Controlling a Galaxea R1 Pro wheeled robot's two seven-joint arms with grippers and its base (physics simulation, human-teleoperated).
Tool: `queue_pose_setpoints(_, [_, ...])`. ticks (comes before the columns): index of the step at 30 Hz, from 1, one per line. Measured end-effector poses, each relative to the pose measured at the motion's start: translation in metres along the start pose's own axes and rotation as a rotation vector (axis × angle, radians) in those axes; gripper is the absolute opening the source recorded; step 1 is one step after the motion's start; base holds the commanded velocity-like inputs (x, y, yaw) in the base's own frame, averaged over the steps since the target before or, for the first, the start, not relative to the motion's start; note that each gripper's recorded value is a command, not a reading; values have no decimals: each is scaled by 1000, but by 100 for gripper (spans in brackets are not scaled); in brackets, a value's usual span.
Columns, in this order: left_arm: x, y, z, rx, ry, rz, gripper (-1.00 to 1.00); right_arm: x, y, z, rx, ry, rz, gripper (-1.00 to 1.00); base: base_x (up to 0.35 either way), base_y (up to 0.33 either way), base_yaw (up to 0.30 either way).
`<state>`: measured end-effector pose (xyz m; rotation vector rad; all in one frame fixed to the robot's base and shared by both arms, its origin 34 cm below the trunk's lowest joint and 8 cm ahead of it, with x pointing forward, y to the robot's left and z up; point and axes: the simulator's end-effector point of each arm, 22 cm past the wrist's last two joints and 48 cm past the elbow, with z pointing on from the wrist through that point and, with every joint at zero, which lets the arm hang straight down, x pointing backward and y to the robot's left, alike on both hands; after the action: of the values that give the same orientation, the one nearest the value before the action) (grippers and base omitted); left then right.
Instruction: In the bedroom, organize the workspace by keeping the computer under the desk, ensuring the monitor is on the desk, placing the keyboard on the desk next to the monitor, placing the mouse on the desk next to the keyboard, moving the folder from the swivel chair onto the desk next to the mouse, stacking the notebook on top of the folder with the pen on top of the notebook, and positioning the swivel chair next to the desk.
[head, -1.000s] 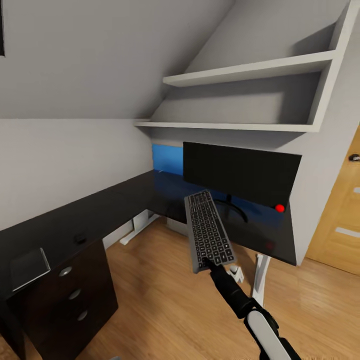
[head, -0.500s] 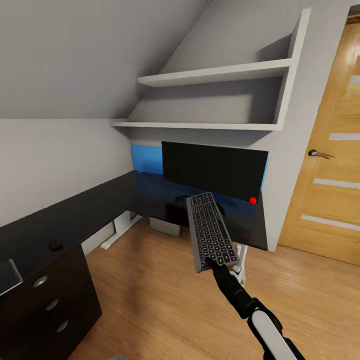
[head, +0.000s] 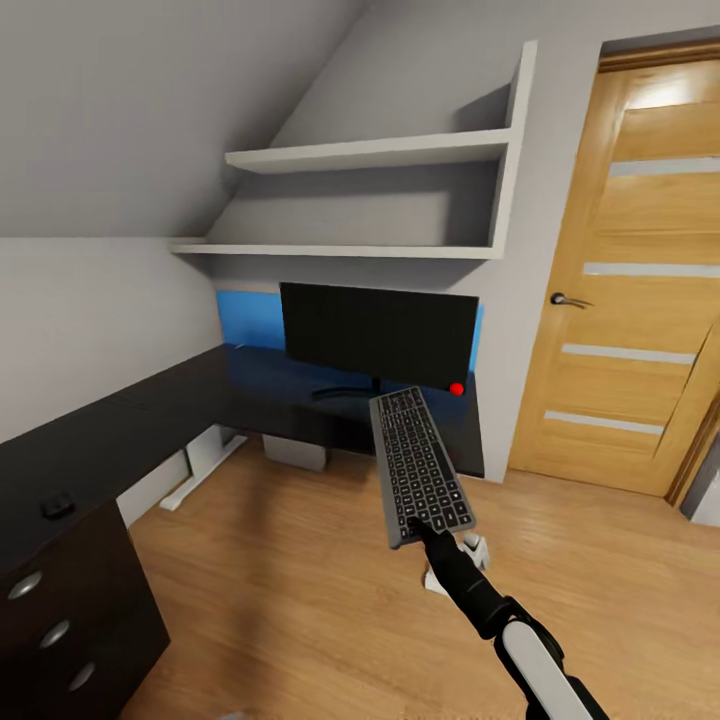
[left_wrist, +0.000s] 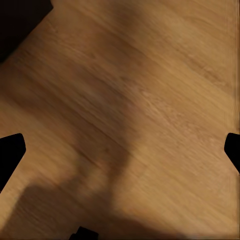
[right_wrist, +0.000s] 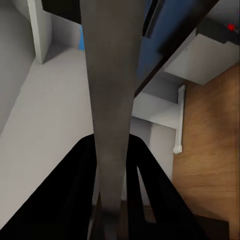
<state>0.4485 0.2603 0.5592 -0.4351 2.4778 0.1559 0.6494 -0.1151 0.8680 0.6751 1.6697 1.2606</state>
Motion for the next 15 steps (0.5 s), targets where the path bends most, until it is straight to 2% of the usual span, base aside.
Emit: queue_pose_setpoints(15, [0,-1,0,1,1,0,100,2,-1,0,1,1,3,-100,-1,0,-271])
